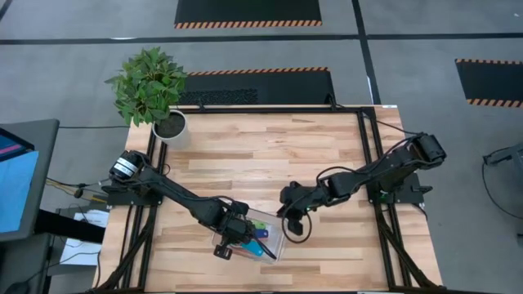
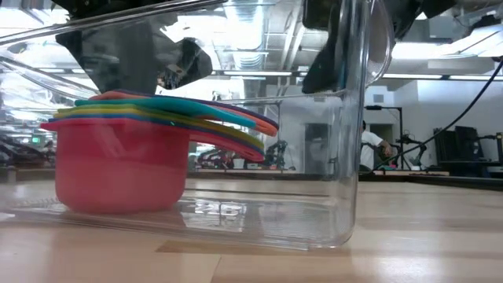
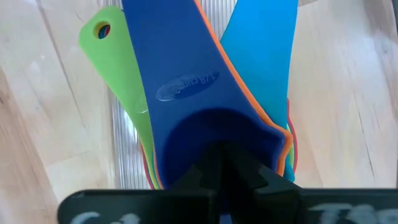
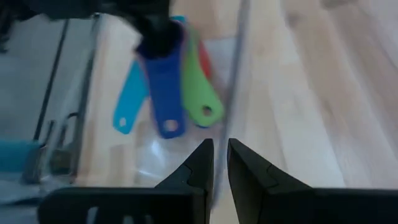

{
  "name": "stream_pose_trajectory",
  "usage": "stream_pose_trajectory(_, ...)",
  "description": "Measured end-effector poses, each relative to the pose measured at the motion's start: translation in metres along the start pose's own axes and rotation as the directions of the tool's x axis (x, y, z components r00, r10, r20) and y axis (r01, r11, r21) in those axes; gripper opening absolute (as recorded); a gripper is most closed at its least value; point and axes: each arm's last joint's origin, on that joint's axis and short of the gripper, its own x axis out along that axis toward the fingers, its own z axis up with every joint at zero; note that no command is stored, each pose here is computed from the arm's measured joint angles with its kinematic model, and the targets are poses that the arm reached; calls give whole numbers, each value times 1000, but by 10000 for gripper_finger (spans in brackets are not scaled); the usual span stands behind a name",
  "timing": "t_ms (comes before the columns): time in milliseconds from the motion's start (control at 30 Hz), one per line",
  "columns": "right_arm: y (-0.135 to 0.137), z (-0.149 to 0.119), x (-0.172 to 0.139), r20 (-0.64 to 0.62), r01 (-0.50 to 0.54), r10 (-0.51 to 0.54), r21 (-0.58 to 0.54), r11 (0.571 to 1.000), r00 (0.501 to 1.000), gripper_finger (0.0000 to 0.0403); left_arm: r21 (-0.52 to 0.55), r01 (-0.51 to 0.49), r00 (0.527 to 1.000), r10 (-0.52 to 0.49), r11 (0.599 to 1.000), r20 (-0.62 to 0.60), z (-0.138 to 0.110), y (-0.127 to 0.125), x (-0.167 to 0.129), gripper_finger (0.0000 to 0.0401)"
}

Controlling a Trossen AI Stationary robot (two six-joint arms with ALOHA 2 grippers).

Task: Nest measuring cups in basket
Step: Stack the dark blue measuring cup on top of the orange measuring cup into the transparent bin

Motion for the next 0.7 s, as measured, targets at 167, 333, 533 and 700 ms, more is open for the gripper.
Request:
stream_pose_trajectory(167,11,5,-3,-29,-115,113,-87,990,993,70,0,1,1000,-1,1000,1,0,0,0,0)
stream_pose_trajectory(333,6,-5,5,-158,-149,141,-36,988,977,53,-1,2,1000,-2,1000,0,0,0,0,0)
stream_pose_trajectory(533,3,-7,11,-172,-124,119,-18,992,978,13,-1,5,1000,-5,1000,1,0,0,0,0)
stream_pose_trajectory(700,-4,-4,11,-152,-76,71,-27,997,986,12,0,8,1000,-8,1000,2,0,0,0,0)
